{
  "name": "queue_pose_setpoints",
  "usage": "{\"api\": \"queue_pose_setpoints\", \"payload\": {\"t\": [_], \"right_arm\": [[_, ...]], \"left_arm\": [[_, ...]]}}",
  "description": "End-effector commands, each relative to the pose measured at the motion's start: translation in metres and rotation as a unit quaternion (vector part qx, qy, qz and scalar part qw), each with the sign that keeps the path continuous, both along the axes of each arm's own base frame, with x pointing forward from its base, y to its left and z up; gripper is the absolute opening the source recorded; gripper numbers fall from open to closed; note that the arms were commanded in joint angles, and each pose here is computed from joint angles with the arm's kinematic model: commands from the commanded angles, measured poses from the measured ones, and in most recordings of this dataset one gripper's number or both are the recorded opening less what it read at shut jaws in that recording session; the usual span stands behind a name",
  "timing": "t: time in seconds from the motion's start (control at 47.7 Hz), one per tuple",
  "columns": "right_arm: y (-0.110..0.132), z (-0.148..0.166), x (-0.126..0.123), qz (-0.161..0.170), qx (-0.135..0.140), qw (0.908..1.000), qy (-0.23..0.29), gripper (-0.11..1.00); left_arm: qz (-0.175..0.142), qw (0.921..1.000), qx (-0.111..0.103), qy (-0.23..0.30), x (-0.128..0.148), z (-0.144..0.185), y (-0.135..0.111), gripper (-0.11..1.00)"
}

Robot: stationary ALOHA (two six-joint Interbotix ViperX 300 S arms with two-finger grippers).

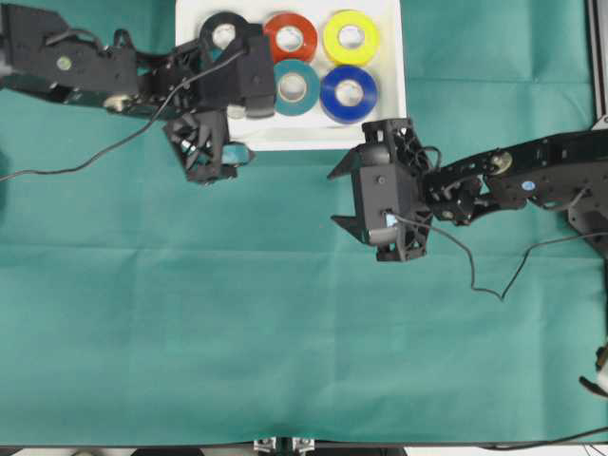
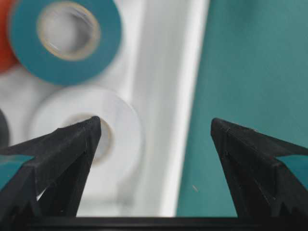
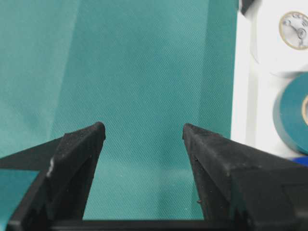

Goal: Put the tape alternately from left to right into the white case.
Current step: 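Release the teal roll beside the blue roll and withdraw left gripper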

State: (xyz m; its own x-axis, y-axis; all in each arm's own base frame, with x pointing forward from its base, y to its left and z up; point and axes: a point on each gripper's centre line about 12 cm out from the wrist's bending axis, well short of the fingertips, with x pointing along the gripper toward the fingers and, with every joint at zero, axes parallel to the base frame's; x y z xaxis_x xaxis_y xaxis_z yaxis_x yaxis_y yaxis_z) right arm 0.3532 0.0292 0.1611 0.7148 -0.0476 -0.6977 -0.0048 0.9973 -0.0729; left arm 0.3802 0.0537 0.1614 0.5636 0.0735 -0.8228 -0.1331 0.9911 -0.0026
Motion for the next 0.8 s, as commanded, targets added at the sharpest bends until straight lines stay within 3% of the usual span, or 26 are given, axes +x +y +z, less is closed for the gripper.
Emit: {"api": "queue_pose_setpoints", "payload": {"t": [0.0,0.461,0.775], "right_arm": [[0.002,0.010,0.004,0.001,0.002,0.9999,-0.014,0.74],[0.001,0.010,0.004,0.000,0.002,0.9999,-0.014,0.74],[0.001,0.008,0.003,-0.002,0.005,0.9999,-0.012,0.74]], "left_arm": [[-0.010,0.9997,0.002,-0.023,-0.003,0.017,-0.009,0.70],[-0.076,0.9970,-0.001,-0.018,-0.022,0.016,-0.059,0.70],[-0.083,0.9965,-0.001,-0.010,-0.026,0.011,-0.064,0.70]]}}
